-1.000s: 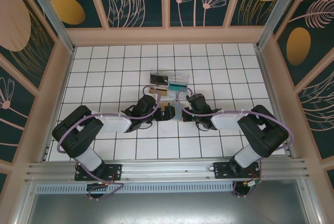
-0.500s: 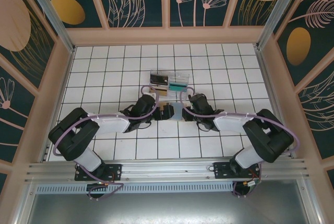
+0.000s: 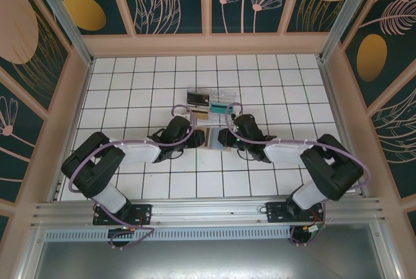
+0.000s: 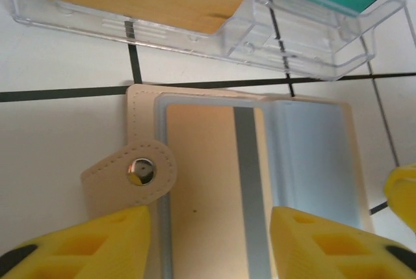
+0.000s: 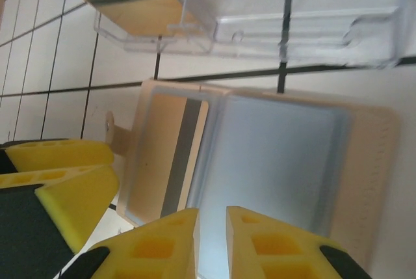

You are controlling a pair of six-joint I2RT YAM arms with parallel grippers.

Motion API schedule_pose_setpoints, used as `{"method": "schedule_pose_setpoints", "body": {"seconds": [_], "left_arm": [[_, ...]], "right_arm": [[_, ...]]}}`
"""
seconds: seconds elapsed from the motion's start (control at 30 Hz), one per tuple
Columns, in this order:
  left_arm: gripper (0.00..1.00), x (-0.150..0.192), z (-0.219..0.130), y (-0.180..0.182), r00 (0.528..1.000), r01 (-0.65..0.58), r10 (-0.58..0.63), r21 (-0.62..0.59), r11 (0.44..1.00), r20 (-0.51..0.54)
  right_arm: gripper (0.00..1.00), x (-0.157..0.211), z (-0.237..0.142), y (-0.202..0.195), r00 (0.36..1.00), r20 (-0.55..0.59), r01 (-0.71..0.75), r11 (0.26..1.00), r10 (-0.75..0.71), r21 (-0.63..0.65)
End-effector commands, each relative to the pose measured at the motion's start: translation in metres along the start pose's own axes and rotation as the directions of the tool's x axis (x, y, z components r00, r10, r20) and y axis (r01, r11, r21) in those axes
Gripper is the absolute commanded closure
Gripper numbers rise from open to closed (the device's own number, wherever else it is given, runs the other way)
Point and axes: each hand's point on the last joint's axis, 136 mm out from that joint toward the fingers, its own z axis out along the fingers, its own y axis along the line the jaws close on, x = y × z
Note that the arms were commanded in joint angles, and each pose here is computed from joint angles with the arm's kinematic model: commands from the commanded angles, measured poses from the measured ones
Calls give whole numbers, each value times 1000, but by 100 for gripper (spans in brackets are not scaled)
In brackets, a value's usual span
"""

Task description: Take the credit cards out of the card holder

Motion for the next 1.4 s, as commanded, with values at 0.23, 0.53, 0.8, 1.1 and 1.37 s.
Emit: {"method": "schedule_pose_setpoints", "body": {"seconds": [0.23,0.53,0.8,1.1,1.37], "left_arm": [[50,8,11,2,999,-5,6,16,1000,-39],[49,19,17,0,996,32,-27,52,998,-79],[48,20,12,-9,995,56,-47,104,993,-87],[50,26,5,-10,992,101,-89,123,987,-94],[48,8,-8,-18,997,72,-68,114,991,-41]], "right_arm": [[81,-3,22,24,998,-26,-68,995,66,-74],[81,-7,17,23,998,-12,-59,998,59,-38],[81,-4,24,17,994,-29,-104,994,103,-27],[82,2,28,4,989,-50,-138,990,138,4],[83,7,26,-12,987,-52,-150,988,152,39]]}}
